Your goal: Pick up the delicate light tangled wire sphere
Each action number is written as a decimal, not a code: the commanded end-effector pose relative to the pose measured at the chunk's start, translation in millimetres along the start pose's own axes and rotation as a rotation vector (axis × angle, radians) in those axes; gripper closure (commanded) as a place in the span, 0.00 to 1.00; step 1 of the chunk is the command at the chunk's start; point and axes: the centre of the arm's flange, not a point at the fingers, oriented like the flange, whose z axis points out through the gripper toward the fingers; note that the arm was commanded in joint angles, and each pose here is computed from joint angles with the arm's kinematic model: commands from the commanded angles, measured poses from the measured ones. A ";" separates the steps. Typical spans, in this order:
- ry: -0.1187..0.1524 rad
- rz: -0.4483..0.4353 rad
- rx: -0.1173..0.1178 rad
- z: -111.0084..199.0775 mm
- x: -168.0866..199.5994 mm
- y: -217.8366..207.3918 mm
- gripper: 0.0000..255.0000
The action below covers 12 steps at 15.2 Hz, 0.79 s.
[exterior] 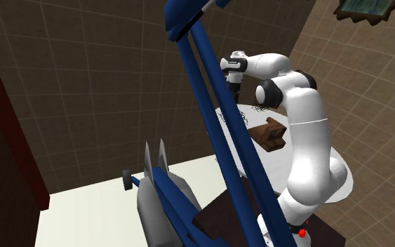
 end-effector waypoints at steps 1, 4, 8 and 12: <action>-0.007 -0.045 0.015 9.3 12.9 23.8 0.00; -0.010 -0.061 0.020 22.8 18.8 36.6 0.00; -0.010 -0.061 0.020 43.0 21.8 42.3 0.00; -0.010 -0.061 0.020 51.2 23.7 44.8 1.00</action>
